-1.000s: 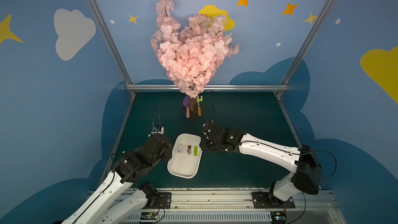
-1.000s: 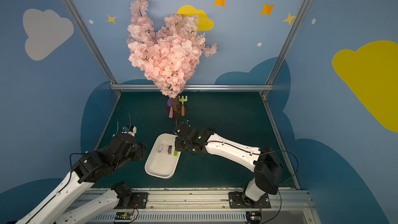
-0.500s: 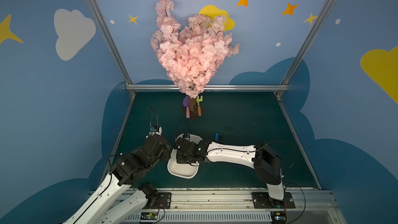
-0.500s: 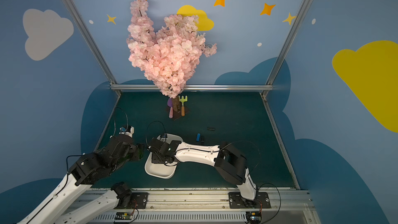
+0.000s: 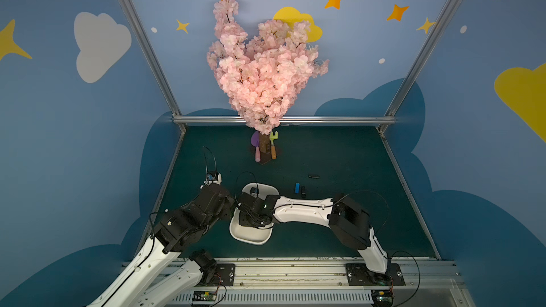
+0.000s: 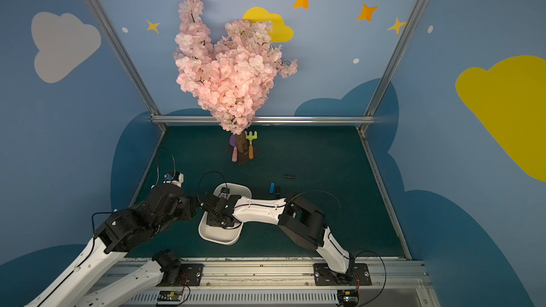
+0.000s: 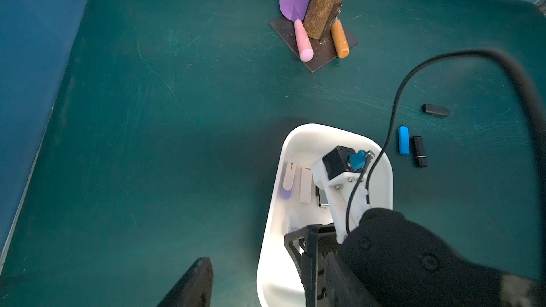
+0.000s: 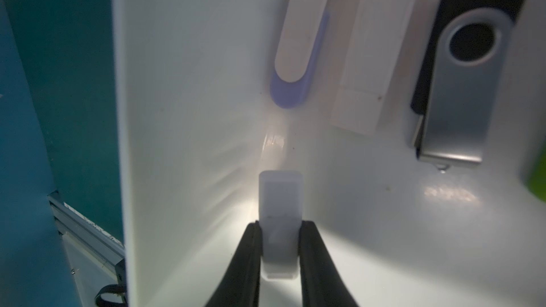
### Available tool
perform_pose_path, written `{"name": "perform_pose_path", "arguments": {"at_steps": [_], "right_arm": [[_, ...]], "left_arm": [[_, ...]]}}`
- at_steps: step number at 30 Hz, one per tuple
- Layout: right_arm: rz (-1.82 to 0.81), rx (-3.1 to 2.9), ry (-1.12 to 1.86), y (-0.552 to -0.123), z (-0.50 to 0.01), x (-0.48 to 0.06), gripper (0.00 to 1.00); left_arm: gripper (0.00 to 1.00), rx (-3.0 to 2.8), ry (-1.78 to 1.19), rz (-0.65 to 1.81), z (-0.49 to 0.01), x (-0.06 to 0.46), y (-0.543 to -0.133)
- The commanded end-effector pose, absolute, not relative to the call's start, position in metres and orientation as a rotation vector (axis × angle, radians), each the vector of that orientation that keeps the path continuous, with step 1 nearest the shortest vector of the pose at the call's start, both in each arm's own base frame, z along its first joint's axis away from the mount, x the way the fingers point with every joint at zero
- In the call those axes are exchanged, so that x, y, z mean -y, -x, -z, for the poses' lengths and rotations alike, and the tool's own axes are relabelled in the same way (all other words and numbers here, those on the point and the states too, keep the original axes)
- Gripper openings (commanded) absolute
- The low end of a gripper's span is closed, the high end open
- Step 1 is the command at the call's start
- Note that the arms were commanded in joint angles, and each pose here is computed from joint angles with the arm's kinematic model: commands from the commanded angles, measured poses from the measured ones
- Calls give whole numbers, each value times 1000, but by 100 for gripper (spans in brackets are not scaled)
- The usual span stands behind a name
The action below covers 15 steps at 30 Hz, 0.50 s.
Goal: Put the usb flash drive into the storage box
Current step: Place the USB flash in the storage box.
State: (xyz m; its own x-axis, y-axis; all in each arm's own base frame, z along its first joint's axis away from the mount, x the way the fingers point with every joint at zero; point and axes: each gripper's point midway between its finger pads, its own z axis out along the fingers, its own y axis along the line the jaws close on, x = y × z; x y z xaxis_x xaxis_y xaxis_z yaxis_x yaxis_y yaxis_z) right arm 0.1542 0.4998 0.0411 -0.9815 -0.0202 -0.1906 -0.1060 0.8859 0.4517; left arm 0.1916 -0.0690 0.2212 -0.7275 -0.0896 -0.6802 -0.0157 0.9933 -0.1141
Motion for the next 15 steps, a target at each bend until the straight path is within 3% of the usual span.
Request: {"name": "perform_pose_path", "arguments": {"at_steps": [1,9,15], "right_arm": [[-739,-2877,60,-157,-39,-508,22],[-768,-2913,69,-153,-32,-512,35],[-784,-2906,77,-156,-35,-509,36]], "left_arm": [[64,-2403,60,129,-216,70,-190],[64,-2411,56,123,-215,71,-191],[64,-2413,51,117,-214,71,-192]]}}
